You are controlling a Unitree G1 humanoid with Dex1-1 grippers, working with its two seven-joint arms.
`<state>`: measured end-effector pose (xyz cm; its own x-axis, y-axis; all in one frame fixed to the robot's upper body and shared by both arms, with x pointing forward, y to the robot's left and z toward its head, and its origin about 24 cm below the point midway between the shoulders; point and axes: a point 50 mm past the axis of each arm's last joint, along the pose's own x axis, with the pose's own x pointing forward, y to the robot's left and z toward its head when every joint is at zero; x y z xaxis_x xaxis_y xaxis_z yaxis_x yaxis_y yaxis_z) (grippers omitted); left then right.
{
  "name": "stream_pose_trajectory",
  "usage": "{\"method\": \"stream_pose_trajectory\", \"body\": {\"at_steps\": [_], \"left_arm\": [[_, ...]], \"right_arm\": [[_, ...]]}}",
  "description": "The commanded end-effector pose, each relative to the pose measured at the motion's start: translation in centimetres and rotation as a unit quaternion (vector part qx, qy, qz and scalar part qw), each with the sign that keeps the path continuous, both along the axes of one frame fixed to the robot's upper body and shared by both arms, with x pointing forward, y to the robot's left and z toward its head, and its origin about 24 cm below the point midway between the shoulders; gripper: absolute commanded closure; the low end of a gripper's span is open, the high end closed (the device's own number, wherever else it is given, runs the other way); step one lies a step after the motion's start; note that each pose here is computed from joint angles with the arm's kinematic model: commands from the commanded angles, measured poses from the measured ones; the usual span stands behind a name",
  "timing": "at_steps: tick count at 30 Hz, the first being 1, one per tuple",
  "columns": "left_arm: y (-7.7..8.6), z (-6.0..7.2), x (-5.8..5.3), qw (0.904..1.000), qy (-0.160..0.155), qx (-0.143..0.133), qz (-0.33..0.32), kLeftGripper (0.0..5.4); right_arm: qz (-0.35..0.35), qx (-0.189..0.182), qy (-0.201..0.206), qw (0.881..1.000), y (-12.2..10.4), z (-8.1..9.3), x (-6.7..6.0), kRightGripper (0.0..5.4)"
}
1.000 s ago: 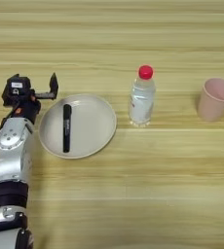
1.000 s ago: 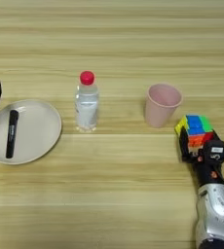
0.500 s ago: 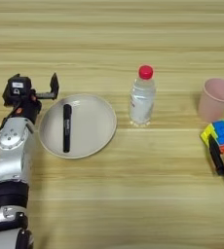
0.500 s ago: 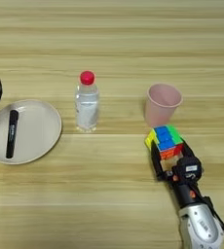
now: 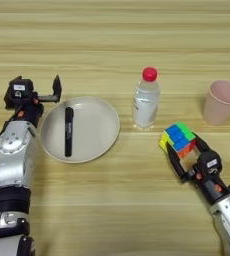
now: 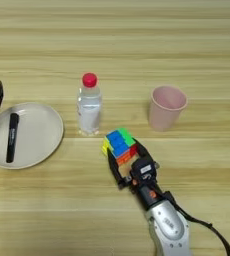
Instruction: Move the objects on the table
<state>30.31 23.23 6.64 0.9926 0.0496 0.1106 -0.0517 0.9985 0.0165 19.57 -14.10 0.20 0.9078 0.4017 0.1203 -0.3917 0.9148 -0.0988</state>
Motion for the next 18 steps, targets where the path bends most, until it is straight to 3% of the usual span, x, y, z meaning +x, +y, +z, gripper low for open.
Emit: {"method": "stream_pose_trajectory", "body": {"at_steps": [1, 8, 9, 18], "left_arm": [[-0.1, 0.1, -0.1, 1.0, -0.003, 0.001, -0.001, 0.0], [0.1, 0.1, -0.2, 1.0, -0.003, 0.0, 0.003, 0.0], [0.1, 0.1, -0.2, 1.0, -0.003, 0.0, 0.004, 0.0], [0.1, 0.0, -0.2, 1.0, -0.002, -0.002, 0.003, 0.0]], "right_arm": [[0.012, 0.002, 0.008, 1.0, 1.1, -0.4, 0.6, 1.97], [0.026, 0.007, 0.019, 0.999, 2.2, -1.1, 0.7, 1.97], [0.026, 0.006, 0.018, 0.999, 2.2, -1.0, 0.7, 1.67], [0.021, 0.001, -0.001, 1.0, 2.0, -0.2, 0.4, 0.69]]}}
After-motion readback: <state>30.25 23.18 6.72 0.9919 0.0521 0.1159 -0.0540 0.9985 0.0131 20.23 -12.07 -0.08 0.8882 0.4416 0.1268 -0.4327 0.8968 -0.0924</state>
